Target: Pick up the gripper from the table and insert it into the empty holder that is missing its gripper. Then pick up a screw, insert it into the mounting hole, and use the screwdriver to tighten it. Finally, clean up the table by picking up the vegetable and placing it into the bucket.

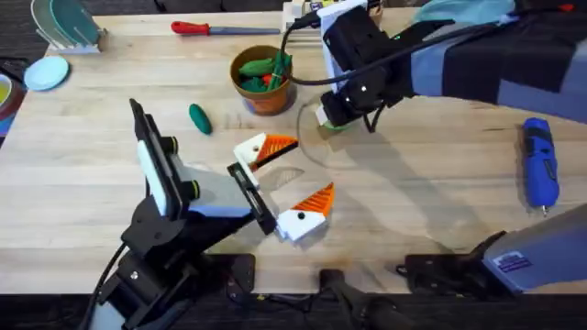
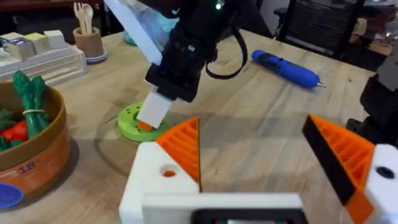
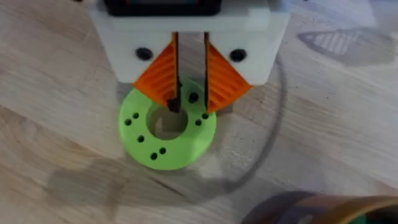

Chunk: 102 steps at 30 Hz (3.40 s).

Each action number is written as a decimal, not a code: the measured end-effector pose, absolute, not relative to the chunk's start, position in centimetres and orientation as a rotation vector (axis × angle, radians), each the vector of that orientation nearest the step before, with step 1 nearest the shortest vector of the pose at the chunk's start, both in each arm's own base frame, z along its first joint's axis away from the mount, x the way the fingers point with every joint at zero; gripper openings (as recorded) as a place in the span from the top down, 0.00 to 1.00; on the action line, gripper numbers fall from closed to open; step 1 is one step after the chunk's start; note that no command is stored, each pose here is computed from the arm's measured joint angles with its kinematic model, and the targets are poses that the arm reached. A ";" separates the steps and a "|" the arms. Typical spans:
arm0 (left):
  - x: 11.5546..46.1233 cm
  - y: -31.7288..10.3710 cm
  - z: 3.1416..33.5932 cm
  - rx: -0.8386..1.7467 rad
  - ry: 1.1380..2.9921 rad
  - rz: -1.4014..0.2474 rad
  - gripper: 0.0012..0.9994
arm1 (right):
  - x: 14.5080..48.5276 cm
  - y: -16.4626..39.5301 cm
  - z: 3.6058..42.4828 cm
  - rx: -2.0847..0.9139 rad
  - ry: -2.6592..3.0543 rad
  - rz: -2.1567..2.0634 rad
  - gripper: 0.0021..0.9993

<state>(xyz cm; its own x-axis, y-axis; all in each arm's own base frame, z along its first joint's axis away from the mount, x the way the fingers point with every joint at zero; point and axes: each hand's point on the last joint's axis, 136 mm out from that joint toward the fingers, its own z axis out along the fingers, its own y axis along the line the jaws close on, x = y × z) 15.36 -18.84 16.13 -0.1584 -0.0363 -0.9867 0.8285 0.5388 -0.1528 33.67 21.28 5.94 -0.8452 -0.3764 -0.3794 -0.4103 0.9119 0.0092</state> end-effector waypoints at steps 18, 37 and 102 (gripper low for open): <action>15.4 -18.8 16.1 0.701 1.550 -0.880 0.01 | 33.5 20.8 5.8 -0.587 2.729 0.083 1.00; 15.4 -18.8 16.1 0.701 1.550 -0.880 0.01 | 36.3 22.3 16.1 -0.663 2.646 0.066 1.00; 15.4 -18.8 16.1 0.746 1.520 -0.832 0.01 | 20.9 35.4 24.2 -1.254 2.494 0.512 1.00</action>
